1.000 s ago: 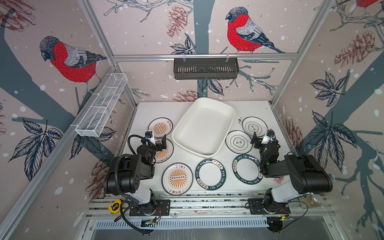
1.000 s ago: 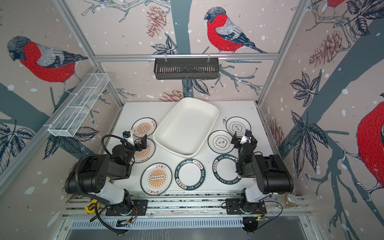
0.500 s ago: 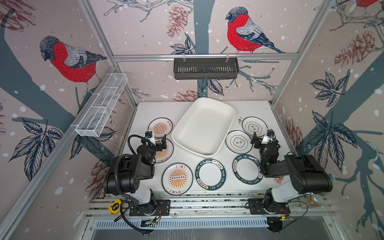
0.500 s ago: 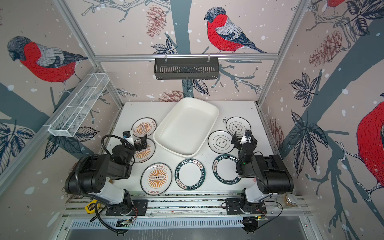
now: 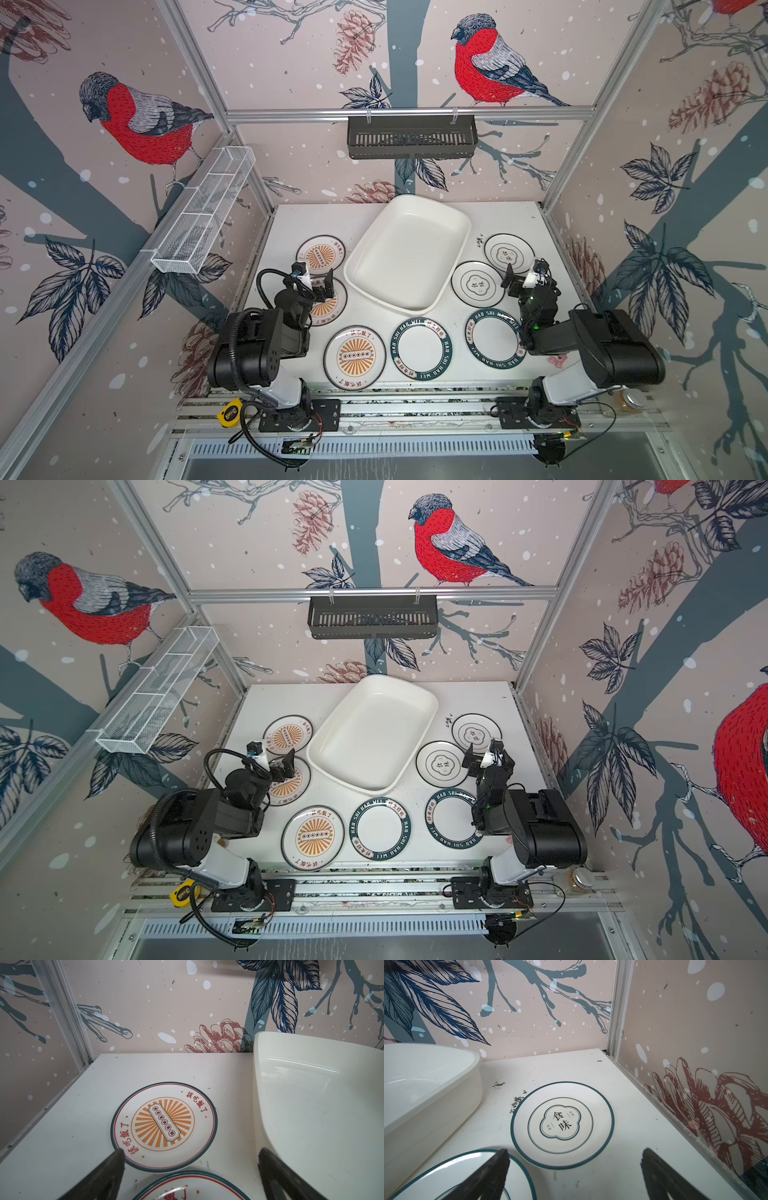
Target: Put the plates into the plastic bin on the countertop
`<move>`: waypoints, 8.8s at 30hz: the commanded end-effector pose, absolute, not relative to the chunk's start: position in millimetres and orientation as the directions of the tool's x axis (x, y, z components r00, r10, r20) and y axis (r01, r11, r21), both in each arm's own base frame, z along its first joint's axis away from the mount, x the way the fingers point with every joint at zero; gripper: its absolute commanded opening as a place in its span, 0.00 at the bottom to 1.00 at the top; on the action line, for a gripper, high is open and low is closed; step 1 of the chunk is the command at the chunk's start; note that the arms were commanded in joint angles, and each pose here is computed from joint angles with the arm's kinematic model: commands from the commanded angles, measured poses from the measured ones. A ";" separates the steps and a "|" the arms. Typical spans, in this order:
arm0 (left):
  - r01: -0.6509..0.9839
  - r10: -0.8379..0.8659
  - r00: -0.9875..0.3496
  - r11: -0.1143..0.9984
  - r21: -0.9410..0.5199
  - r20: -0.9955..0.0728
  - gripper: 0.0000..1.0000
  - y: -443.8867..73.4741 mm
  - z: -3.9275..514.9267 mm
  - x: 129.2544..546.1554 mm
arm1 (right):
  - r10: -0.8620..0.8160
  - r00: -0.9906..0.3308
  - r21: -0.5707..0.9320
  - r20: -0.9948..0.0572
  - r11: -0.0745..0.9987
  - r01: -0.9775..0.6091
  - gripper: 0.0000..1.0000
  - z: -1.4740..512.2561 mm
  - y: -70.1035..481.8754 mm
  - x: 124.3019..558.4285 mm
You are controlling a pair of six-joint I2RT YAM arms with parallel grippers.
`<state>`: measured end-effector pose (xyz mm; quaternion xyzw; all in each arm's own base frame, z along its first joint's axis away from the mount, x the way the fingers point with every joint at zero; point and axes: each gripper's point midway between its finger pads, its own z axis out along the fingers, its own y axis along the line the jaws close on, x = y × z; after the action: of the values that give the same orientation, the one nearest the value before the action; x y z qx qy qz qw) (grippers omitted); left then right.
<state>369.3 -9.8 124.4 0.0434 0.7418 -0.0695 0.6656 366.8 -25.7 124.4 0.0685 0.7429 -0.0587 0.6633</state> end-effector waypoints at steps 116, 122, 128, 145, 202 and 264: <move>0.570 0.168 -0.483 0.805 -0.163 -0.859 0.98 -113.9 220.5 414.6 | 0.814 -0.490 0.749 -0.310 0.527 0.401 0.40 10.2 -86.4 448.0; 0.573 0.168 -0.478 0.803 -0.161 -0.862 0.98 -114.3 224.1 413.8 | 0.822 -0.476 0.765 -0.311 0.514 0.388 0.31 14.6 -88.8 447.9; 0.576 0.167 -0.471 0.802 -0.158 -0.866 0.98 -114.7 228.0 414.3 | 0.826 -0.466 0.775 -0.317 0.509 0.374 0.21 19.9 -89.9 446.7; 0.581 0.165 -0.458 0.799 -0.153 -0.874 0.98 -115.6 239.7 415.3 | 0.833 -0.431 0.829 -0.348 0.487 0.274 0.04 51.1 -90.3 450.8; 0.523 0.145 -0.428 0.844 -0.114 -0.892 0.98 -103.8 288.8 406.0 | 0.490 -0.653 0.783 -0.577 0.560 -0.271 0.01 220.6 191.1 496.3; 0.602 0.097 -0.454 0.767 -0.225 -0.885 0.98 -124.7 289.2 395.8 | 0.383 -0.786 0.680 -0.486 0.730 -0.065 0.15 67.8 270.5 576.8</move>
<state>396.9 -119.4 284.2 0.2097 0.8192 -0.2501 0.4715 573.3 270.9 67.6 0.0917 0.8763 0.3576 0.3096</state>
